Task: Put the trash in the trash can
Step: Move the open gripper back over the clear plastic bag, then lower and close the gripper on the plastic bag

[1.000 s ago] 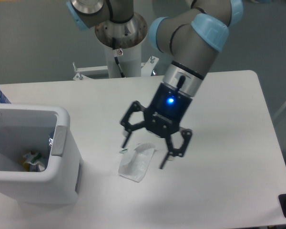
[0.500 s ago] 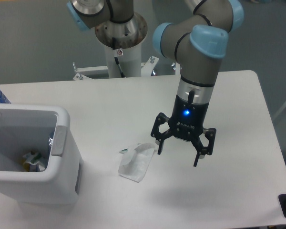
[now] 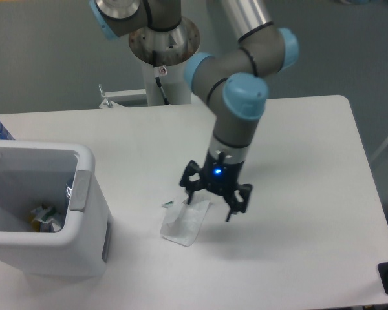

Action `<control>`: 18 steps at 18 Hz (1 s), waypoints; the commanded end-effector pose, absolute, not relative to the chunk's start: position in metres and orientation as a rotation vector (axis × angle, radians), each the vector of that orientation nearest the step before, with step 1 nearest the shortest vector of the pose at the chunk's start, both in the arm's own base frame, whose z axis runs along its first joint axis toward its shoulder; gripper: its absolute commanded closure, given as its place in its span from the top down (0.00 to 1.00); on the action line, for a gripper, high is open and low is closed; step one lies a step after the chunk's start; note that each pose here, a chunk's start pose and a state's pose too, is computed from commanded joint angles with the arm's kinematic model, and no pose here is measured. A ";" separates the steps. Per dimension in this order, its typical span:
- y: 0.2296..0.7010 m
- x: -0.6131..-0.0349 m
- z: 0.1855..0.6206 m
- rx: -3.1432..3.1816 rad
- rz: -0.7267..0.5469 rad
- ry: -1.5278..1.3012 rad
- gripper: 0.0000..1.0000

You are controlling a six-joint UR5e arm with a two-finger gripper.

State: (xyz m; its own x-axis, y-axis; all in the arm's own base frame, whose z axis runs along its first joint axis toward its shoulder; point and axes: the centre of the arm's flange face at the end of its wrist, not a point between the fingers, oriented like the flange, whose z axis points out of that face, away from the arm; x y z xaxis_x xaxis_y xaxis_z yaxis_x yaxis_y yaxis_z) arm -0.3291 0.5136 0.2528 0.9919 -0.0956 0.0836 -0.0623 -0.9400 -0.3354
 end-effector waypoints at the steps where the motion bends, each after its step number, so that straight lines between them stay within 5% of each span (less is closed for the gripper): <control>1: 0.513 -0.324 0.245 -2.825 -0.139 0.123 1.00; 4: 0.523 -0.307 0.222 -2.899 -0.127 0.176 0.96; 6: 0.529 -0.297 0.207 -2.931 -0.138 0.197 0.83; 11: 0.531 -0.296 0.207 -2.941 -0.143 0.156 0.02; 18: 0.533 -0.316 0.263 -2.824 -0.094 0.126 0.00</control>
State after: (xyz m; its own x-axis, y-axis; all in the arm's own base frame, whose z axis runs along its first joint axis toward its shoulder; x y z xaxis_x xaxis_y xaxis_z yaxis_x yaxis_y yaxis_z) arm -0.3155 0.5334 0.2631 0.9940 -0.0968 0.0510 -0.0764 -0.9476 -0.3103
